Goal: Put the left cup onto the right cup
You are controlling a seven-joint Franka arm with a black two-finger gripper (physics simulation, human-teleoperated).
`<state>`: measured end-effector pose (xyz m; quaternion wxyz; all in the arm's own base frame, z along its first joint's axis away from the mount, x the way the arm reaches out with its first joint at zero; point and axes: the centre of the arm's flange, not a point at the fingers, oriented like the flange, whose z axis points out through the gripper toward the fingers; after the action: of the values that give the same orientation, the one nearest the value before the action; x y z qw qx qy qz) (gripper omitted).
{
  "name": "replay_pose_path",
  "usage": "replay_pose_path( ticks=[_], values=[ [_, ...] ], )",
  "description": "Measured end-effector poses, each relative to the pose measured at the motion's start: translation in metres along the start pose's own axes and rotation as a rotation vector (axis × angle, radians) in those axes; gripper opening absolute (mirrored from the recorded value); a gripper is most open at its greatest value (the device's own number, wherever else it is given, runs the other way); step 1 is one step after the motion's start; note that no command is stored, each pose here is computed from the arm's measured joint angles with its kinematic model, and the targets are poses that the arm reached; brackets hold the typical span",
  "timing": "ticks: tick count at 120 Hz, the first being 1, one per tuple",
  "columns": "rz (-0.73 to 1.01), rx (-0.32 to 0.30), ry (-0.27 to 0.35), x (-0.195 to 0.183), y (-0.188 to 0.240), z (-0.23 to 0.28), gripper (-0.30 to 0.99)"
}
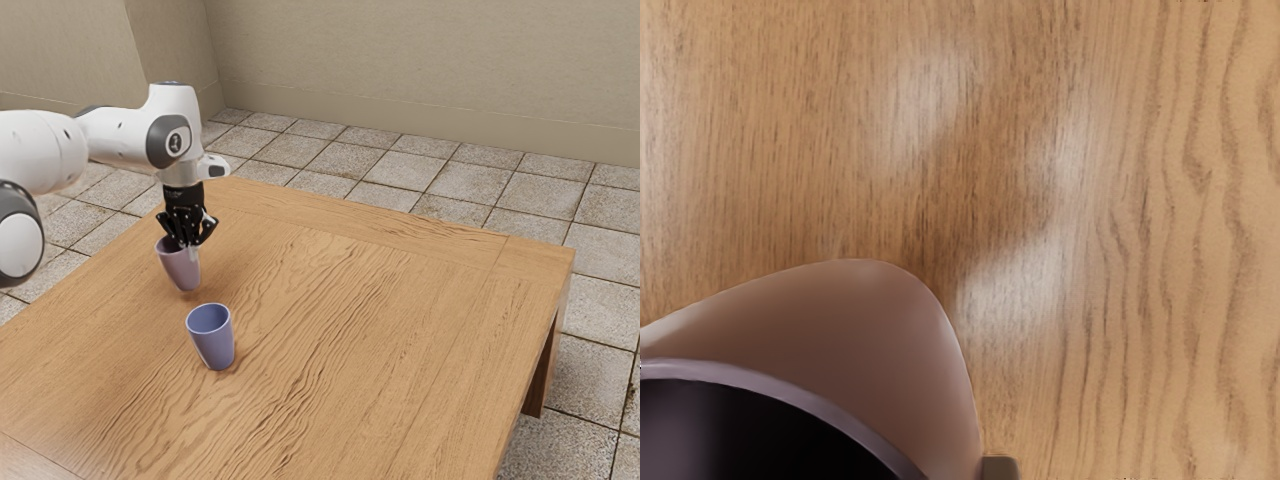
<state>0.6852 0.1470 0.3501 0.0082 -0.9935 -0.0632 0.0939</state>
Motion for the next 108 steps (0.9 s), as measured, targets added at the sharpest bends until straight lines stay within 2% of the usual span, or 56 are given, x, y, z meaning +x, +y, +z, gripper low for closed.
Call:
replay_pose_path(
  ticks=[24,51,108],
  values=[
    [0.029,0.012,0.013,-0.012,0.024,-0.021,-0.09],
    [0.077,0.029,0.03,-0.052,0.068,-0.053,-0.09],
    [0.108,0.043,0.07,-0.104,0.12,-0.078,-0.09]
  ],
)
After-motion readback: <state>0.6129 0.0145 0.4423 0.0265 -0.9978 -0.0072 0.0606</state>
